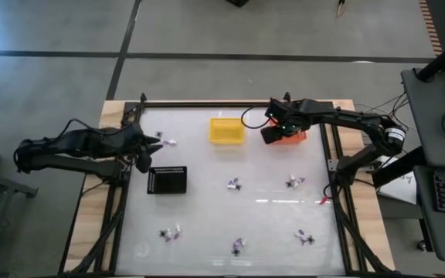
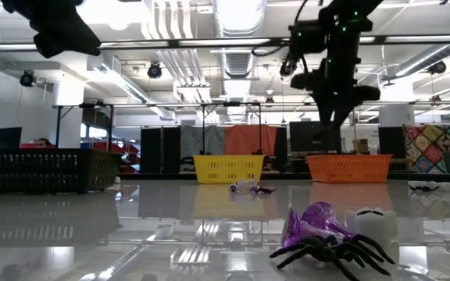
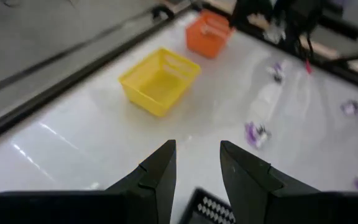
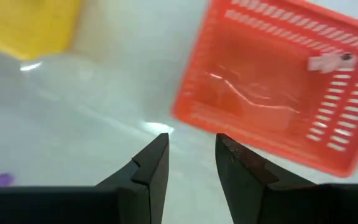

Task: Sort Halloween decoration
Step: Put the purple hat toy into the black basket

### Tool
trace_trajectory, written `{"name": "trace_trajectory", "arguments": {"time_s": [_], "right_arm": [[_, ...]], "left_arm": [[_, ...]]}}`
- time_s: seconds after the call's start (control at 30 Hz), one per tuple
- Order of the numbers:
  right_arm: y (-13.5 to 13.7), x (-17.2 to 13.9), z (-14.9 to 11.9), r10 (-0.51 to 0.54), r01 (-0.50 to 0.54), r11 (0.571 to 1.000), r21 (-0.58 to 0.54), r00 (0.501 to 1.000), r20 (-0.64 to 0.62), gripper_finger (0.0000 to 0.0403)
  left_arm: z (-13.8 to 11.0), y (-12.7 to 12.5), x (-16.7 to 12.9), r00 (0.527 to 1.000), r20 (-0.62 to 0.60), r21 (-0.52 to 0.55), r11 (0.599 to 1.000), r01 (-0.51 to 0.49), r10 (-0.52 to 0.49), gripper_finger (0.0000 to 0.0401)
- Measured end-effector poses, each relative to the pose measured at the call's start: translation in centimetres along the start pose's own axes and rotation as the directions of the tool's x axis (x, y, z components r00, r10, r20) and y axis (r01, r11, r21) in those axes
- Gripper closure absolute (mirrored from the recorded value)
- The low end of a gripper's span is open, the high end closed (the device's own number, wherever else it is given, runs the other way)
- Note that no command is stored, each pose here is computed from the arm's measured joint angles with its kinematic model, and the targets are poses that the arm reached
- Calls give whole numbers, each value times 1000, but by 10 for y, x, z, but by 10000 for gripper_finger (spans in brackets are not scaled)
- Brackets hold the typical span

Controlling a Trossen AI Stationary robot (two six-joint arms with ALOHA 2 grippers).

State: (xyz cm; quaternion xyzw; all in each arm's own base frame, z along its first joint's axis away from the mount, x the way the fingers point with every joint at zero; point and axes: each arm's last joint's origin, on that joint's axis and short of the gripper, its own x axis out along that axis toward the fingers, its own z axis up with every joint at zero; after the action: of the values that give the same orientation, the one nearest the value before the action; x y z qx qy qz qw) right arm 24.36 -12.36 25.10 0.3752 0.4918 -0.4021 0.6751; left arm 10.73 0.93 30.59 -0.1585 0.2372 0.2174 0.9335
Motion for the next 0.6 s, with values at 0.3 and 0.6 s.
{"name": "trace_trajectory", "arguments": {"time_s": [0.3,0.6], "right_arm": [[31,-11,-21,58,-57,995,-87,998,6,280],[39,-12,-30,67,-67,996,-67,998,-1,280]], "left_arm": [[-11,-11,24,967,-212,42,987,157,-145,294],[-32,-23,40,823,-469,-30,938,346,-319,294]]}}
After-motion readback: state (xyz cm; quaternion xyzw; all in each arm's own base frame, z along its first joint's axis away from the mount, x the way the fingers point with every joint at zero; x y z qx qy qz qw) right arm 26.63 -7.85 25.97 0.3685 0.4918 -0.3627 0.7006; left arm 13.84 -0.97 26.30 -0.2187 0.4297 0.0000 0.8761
